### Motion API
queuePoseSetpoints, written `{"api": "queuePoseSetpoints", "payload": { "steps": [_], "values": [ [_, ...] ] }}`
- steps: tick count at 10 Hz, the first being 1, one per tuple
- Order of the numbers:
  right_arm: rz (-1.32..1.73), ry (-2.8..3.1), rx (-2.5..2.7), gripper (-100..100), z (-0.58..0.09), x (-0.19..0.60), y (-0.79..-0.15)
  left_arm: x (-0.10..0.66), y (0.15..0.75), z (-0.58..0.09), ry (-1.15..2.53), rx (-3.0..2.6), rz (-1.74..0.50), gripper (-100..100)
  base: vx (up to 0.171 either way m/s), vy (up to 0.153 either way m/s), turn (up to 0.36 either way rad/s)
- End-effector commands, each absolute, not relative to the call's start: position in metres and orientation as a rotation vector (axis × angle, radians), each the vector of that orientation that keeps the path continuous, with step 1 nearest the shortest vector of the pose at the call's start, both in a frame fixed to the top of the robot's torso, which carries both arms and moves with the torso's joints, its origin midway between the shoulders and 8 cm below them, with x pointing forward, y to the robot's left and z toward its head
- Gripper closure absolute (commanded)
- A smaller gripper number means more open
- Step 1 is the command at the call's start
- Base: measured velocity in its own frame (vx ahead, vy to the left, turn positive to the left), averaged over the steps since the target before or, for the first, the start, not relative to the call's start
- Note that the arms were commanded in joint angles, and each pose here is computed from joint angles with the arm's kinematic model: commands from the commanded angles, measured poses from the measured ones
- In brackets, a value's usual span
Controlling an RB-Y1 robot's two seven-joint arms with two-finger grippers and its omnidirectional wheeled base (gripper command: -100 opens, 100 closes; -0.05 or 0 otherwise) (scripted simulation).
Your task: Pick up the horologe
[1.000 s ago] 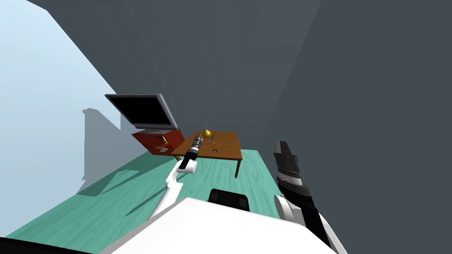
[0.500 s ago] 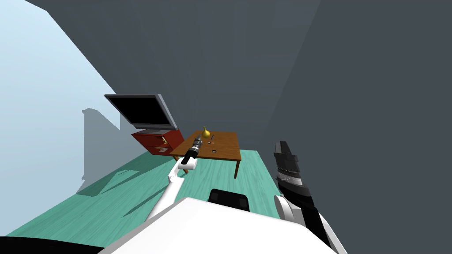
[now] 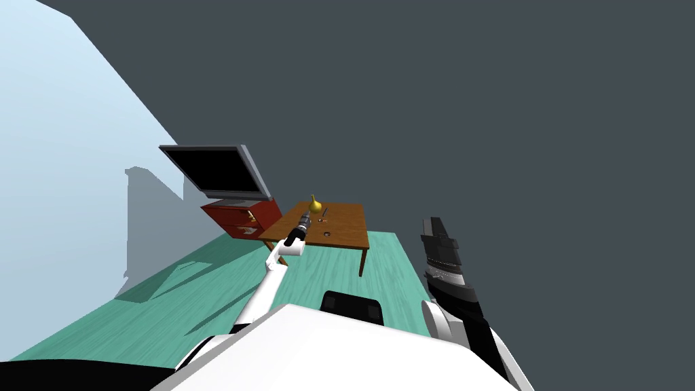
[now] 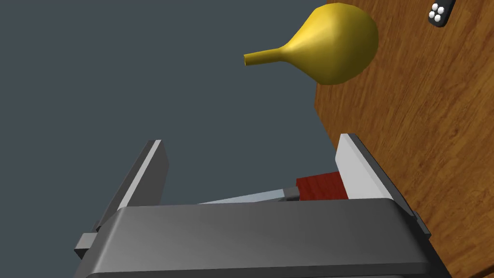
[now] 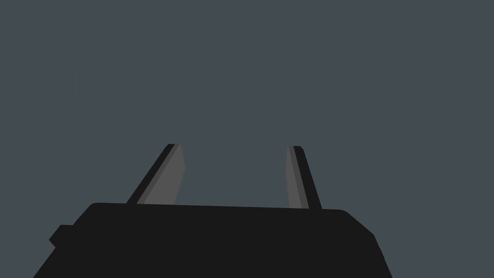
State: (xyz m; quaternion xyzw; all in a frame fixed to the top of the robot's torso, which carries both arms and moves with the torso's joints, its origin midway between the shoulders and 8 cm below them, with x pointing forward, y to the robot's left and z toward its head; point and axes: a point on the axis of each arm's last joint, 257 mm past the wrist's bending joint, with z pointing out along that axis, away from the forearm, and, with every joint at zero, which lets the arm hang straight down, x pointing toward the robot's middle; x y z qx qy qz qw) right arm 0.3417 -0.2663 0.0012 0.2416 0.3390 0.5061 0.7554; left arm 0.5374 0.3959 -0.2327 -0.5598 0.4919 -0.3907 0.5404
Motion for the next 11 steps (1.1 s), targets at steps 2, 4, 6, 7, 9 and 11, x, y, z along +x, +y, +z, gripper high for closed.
{"api": "queuePoseSetpoints", "payload": {
  "steps": [2,4,6,7,9,11],
  "values": [
    [1.104,0.739,0.527,0,0.001,0.342,-0.266,0.544,0.406,-0.259,1.201,-1.424,-0.880,-100,0.039,-0.040,0.008],
    [1.104,0.739,0.527,0,0.001,0.342,-0.266,0.548,0.412,-0.274,1.222,-1.488,-0.846,-100,0.040,-0.041,0.008],
    [1.104,0.739,0.527,0,0.001,0.342,-0.266,0.549,0.418,-0.297,1.245,-1.557,-0.808,-100,0.045,-0.033,0.006],
    [1.104,0.739,0.527,0,0.001,0.342,-0.266,0.543,0.421,-0.315,1.267,-1.596,-0.777,-100,0.043,-0.029,0.004],
    [1.104,0.739,0.527,0,0.001,0.342,-0.266,0.542,0.425,-0.336,1.290,-1.667,-0.736,-100,0.050,-0.030,0.006],
    [1.104,0.739,0.527,0,0.001,0.342,-0.266,0.540,0.428,-0.355,1.312,-1.737,-0.694,-100,0.055,-0.039,0.004]
  ]
}}
